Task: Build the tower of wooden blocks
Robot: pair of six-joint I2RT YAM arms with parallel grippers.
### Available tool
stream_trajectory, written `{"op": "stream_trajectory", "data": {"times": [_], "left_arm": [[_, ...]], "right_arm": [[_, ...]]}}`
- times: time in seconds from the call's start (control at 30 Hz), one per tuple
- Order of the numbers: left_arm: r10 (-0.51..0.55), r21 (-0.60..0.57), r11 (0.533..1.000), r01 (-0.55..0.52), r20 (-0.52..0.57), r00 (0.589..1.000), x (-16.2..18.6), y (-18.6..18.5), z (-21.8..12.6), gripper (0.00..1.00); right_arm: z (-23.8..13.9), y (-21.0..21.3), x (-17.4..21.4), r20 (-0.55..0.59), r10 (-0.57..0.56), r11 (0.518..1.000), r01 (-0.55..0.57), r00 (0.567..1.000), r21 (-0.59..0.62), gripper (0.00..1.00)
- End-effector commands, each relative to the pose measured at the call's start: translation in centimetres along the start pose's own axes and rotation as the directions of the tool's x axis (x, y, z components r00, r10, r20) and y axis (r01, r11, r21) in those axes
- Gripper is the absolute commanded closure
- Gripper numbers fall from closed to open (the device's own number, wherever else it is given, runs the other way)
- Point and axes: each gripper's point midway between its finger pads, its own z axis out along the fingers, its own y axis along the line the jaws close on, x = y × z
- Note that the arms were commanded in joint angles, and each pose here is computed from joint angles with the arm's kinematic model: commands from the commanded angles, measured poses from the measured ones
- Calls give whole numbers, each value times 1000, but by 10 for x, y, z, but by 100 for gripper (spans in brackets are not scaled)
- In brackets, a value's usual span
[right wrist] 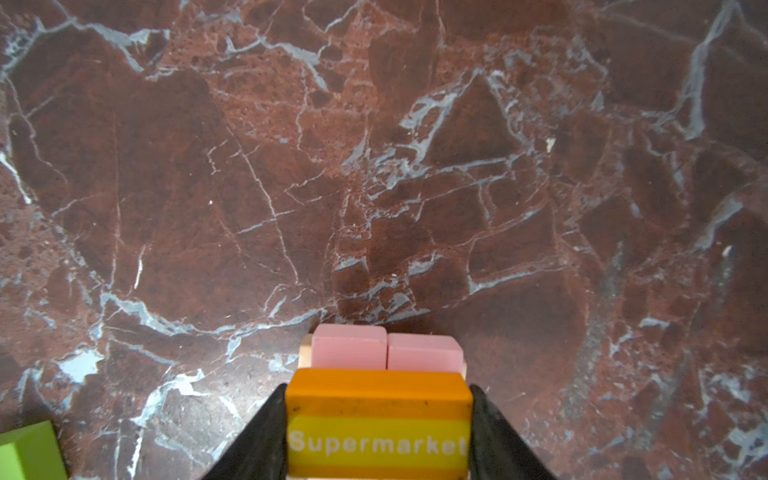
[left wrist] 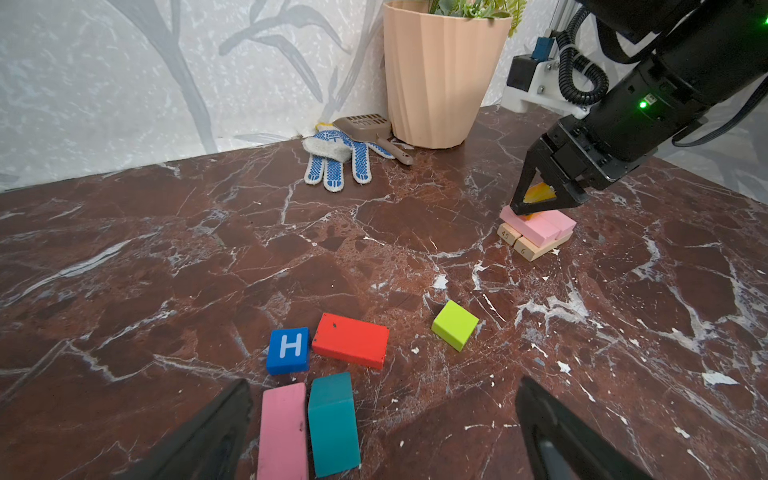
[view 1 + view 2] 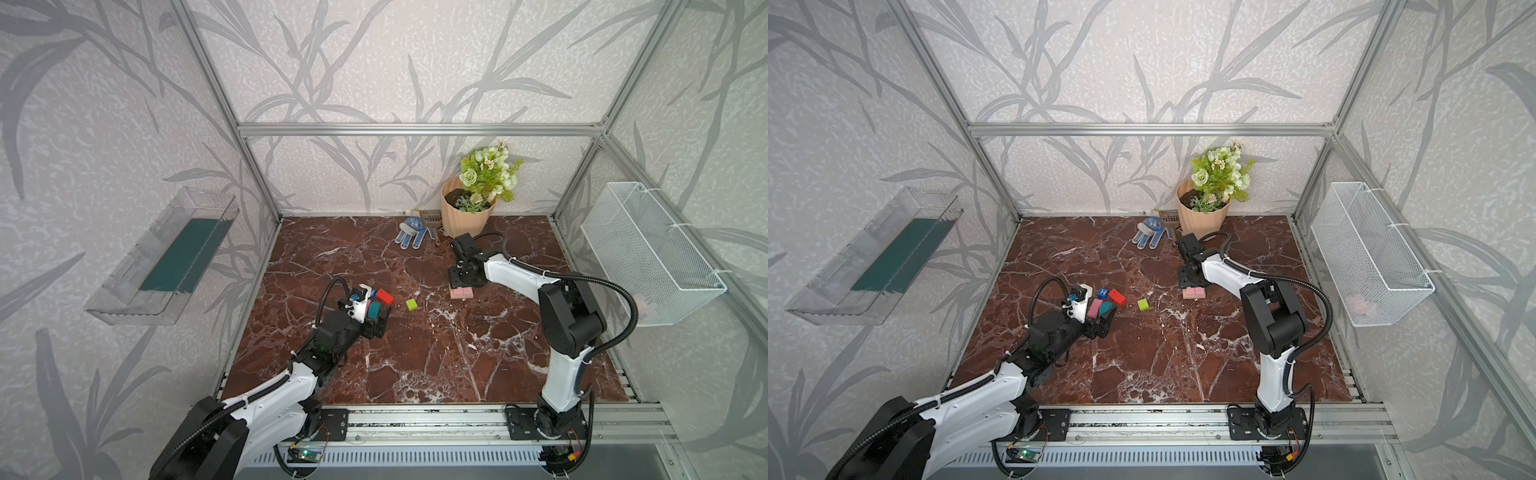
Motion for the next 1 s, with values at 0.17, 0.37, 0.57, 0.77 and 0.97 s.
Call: {"op": "stream_trajectory", "data": {"times": [0.17,0.37,0.57,0.77,0.97], "left_arm": [[26,21,999,-26,15,1000,-14,-5,5,1],[27,25,999,-27,8,1000,-13,-6,6,1],[26,25,999,-26,10,1000,-13,-6,5,1],[28,27,999,-28,8,1000,-13,-6,6,1],[29,28,999,-29,9,1000,-13,-7,6,1]], "right_arm": [[3,1,-4,-10,-1,1000,1,1000,-3,46],[2,-1,-4,-6,3,1000,-3,1000,1,46],[0,-5,-6,6,22,1000,-22,1000,-1,46],[-2,-5,-7,9,26,1000,-26,1000,-5,46],[2,-6,-4,0,27,1000,-27,1000,-1,46]]}}
